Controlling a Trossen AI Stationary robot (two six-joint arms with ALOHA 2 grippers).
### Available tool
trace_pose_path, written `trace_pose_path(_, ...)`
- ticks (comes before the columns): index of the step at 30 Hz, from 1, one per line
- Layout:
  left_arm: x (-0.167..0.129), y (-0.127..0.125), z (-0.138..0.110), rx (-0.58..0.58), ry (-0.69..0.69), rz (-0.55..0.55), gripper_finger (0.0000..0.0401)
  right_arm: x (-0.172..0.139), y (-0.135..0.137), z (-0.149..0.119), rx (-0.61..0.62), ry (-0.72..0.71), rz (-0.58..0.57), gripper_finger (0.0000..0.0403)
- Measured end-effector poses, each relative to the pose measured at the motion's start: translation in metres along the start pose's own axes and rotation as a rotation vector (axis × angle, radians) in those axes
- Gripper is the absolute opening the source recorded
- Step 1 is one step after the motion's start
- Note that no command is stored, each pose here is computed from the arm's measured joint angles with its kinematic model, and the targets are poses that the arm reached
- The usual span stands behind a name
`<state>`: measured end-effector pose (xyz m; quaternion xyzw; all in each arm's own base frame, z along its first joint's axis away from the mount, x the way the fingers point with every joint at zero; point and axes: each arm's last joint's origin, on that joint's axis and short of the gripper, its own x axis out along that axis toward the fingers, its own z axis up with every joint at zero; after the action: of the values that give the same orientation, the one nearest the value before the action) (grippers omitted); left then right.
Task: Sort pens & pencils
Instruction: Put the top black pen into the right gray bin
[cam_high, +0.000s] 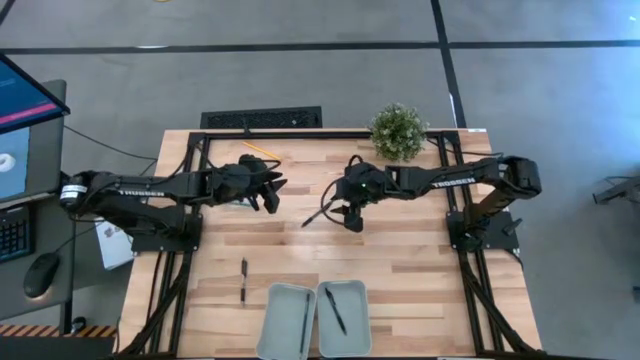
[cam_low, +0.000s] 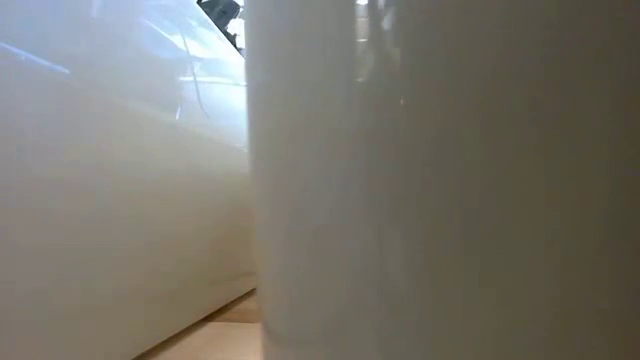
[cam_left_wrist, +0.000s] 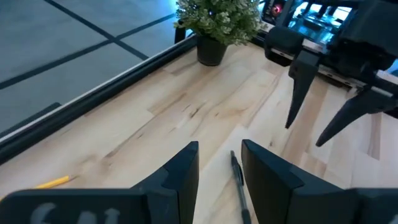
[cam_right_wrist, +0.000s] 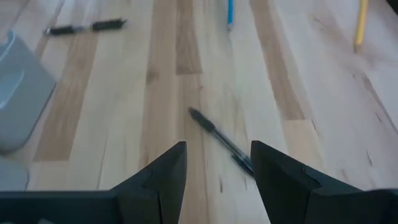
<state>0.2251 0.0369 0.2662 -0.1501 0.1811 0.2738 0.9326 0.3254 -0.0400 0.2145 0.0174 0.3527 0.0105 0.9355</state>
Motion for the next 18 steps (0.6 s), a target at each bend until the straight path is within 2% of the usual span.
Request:
trace_pose_path(8,0.005,0.016,0.002,-0.013,0.023,0.069,0.0112,-0.001,-0.005,0.000,0.201,-0.005,-0.011,0.0201)
trace_pose_path(13,0.006,0.018,0.002,-0.020,0.040,0.046,0.0112,0.000,-0.001,0.000,0.127,-0.003,-0.003,0.0201)
trace_pose_path(18,0.006,0.018,0.002,-0.020,0.041,0.045,0.0112,0.000,-0.001,0.001,0.208,-0.007,-0.002,0.0201)
